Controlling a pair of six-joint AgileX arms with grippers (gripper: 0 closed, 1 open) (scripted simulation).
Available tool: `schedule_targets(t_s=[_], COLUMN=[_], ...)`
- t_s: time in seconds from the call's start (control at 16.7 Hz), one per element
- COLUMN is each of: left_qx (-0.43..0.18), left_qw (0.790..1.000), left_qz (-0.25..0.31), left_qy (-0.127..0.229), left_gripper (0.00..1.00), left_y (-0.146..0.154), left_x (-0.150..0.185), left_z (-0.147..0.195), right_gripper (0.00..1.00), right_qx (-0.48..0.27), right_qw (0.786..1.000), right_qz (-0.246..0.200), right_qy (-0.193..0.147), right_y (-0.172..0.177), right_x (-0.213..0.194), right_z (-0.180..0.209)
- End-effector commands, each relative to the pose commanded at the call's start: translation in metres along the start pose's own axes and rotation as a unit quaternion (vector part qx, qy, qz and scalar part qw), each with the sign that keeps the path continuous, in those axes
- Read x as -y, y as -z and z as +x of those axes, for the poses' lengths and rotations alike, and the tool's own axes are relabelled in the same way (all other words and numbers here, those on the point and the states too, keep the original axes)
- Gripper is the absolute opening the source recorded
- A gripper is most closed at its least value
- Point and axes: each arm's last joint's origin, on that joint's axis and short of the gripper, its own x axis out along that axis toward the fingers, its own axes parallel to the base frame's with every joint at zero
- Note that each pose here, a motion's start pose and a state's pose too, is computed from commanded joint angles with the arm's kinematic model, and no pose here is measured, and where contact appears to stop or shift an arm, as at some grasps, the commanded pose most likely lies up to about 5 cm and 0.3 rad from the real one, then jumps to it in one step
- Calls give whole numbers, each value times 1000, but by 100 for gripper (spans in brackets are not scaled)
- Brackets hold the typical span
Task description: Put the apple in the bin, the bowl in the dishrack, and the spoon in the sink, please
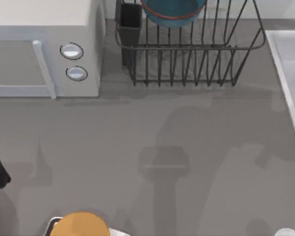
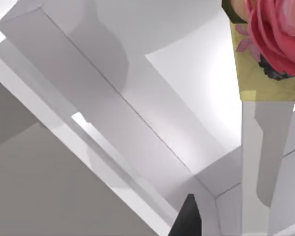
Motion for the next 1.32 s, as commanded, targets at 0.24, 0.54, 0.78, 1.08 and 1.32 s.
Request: schedule_targets(t_s=[0.24, 0.54, 0.78, 1.08, 1.32], left_qx=[0, 0, 0, 0, 0], left_qw=[1000, 1000, 1000, 1000, 1000], left_qz=[0, 0, 0, 0, 0], left_qy=[0, 0, 0, 0, 0], left_gripper=[100, 100, 100, 100, 100], left_y=[0, 0, 0, 0, 0], left_x=[0, 0, 0, 0, 0], left_z=[0, 0, 0, 0, 0], right_gripper=[0, 0, 0, 0, 0], right_qx=[8, 17, 19, 20, 22], right_qw=[1000, 999, 999, 999, 999], right_qz=[5, 16, 21, 24, 20], right_qy=[20, 37, 42, 41, 45], right_y=[-46, -86, -98, -95, -99], right_x=[35, 47, 47, 49, 50], right_z=[5, 25, 34, 35, 41])
